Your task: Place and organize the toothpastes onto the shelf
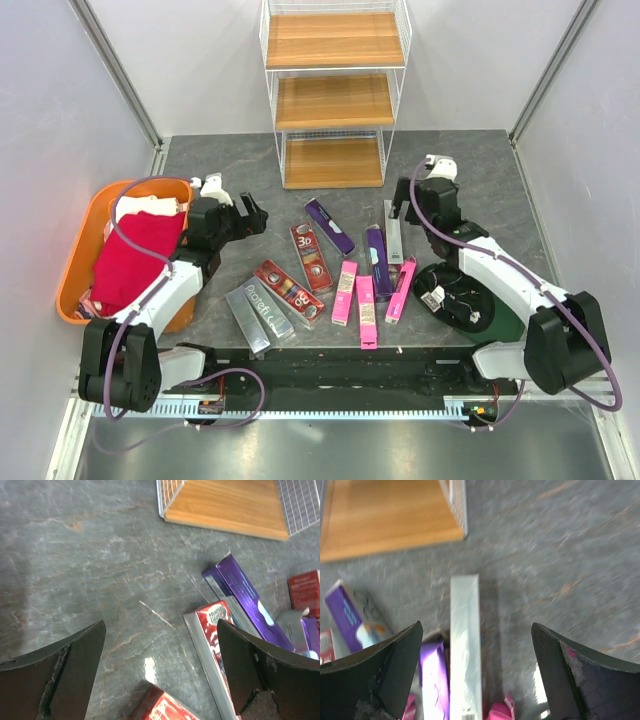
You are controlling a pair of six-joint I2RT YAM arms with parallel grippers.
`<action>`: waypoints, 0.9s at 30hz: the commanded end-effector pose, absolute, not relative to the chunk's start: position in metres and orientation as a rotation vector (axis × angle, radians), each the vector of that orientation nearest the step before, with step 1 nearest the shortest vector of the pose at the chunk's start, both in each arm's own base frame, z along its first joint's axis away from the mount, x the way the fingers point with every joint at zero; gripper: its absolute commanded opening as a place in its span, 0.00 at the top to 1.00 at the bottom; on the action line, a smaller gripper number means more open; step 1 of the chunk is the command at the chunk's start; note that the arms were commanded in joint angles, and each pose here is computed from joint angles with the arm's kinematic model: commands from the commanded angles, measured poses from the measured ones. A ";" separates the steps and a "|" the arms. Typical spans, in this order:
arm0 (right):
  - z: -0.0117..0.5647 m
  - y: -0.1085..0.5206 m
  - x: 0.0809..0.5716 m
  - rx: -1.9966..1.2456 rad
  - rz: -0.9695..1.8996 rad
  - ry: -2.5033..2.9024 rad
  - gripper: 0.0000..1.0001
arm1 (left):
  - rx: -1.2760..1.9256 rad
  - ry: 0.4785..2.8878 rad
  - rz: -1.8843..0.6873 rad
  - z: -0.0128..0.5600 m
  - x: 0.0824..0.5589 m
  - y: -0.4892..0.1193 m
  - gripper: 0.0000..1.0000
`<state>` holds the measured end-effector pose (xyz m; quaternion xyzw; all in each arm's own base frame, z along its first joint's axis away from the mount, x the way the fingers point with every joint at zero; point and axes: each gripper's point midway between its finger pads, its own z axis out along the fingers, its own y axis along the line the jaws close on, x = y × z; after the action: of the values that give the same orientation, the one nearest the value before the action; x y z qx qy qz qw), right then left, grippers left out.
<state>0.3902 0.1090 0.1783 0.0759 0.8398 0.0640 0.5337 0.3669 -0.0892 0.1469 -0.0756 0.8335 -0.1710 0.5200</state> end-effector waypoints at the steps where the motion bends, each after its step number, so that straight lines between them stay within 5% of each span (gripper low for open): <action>1: 0.160 0.127 0.376 0.153 0.176 2.086 0.02 | -0.143 1.973 -0.483 0.165 0.370 -0.102 0.00; 9: 0.124 0.123 0.375 0.175 0.106 2.183 0.02 | -0.258 2.024 -0.562 0.171 0.377 -0.110 0.00; 16: 0.100 0.140 0.384 0.138 0.160 2.238 0.17 | -0.170 2.102 -0.600 0.161 0.374 -0.122 0.00; 27: 0.064 0.146 0.382 0.131 0.162 2.315 0.25 | -0.137 2.136 -0.639 0.152 0.372 -0.129 0.00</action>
<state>0.3713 0.1401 0.0601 0.0441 0.9204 0.0547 0.3846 0.3673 -0.1203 0.1396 -0.0692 0.8655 -0.2381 0.4352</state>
